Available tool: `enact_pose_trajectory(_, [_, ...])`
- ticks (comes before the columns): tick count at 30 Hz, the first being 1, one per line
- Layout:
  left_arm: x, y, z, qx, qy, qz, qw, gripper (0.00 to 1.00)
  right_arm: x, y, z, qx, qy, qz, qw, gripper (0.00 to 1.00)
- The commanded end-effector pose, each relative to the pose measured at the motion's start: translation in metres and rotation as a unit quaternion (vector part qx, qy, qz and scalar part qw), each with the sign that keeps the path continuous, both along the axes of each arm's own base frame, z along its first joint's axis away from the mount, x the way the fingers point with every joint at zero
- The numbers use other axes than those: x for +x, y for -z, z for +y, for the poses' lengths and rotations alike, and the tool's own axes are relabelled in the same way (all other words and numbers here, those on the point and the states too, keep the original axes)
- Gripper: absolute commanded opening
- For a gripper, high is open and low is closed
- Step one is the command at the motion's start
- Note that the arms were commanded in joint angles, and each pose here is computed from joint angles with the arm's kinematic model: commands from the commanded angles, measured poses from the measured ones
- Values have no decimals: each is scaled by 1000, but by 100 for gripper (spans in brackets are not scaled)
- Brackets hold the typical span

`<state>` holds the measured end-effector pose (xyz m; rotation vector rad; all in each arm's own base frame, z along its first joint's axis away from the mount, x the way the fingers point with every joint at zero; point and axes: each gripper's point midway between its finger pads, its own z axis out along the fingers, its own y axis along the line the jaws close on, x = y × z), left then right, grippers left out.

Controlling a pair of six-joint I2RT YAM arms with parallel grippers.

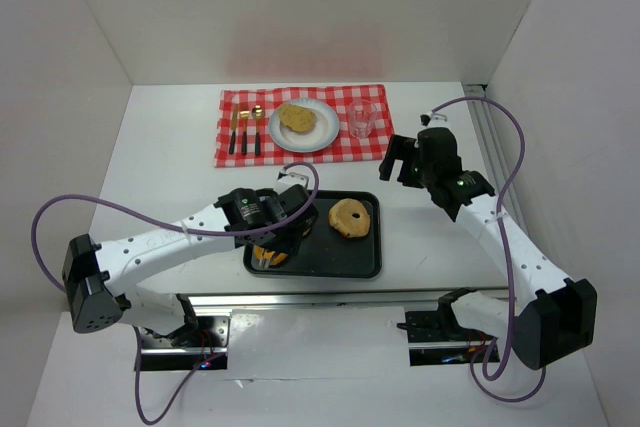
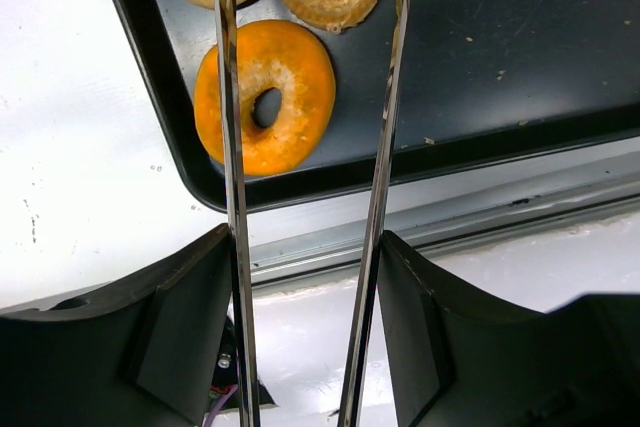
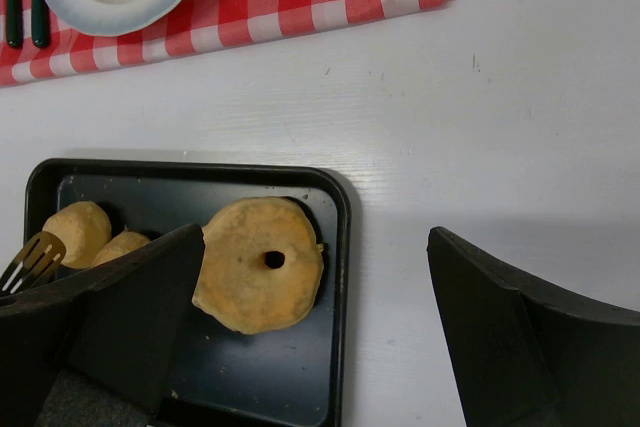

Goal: Place the bread

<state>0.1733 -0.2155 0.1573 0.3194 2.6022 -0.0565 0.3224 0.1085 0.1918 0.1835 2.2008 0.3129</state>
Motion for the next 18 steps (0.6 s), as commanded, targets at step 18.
enact_pose_trajectory(18, [-6, 10, -17, -15, 5, 23, 1000, 64, 4, -22, -1, 13, 5, -32, 999, 100])
